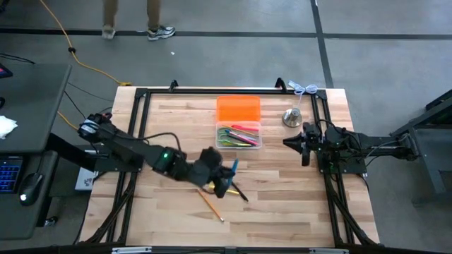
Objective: Pick & place school supplies into a supply box
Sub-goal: Put the blue pen into the supply box
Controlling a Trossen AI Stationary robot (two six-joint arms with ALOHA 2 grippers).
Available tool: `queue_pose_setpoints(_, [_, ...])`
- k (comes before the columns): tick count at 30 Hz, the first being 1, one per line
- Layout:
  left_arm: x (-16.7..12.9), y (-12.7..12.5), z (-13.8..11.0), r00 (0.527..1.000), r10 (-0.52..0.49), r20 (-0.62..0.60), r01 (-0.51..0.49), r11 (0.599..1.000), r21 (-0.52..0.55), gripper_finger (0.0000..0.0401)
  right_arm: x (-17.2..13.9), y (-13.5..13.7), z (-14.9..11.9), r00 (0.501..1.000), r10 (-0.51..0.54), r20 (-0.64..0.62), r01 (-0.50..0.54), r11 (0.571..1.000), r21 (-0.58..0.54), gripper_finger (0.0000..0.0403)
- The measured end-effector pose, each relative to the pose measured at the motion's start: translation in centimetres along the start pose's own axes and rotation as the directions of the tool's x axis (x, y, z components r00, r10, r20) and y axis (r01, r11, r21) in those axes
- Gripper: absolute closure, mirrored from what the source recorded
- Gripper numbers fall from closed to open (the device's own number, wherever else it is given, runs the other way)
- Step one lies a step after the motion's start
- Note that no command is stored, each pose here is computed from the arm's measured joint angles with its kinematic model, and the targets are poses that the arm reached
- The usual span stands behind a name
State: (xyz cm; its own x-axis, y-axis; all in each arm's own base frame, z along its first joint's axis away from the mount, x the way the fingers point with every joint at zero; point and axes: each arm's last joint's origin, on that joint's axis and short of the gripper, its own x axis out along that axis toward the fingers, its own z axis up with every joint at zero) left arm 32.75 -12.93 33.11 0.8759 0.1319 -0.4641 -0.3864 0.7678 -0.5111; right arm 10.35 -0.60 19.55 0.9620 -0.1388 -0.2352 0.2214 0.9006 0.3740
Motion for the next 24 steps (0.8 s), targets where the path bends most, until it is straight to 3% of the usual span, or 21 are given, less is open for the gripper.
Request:
queue_pose_setpoints(7, [1.4,1.0,2.8,0.994,-0.108,0.000,0.108,0.994,0.035,0.0355,0.0,0.4,0.3,0.996,0.083,0.012,-0.084,0.996,0.010,0.0371])
queue_pose_setpoints(15, [2.1,1.5,4.8,0.963,-0.270,-0.021,0.271,0.957,0.101,0.0355,-0.2,1.1,1.5,0.974,0.188,0.123,-0.189,0.982,-0.003,0.0371])
queue_pose_setpoints(24, [3.5,3.2,5.4,0.912,-0.409,0.006,0.407,0.908,0.099,0.0355,-0.4,2.2,3.2,0.894,0.371,0.252,-0.387,0.922,0.017,0.0369])
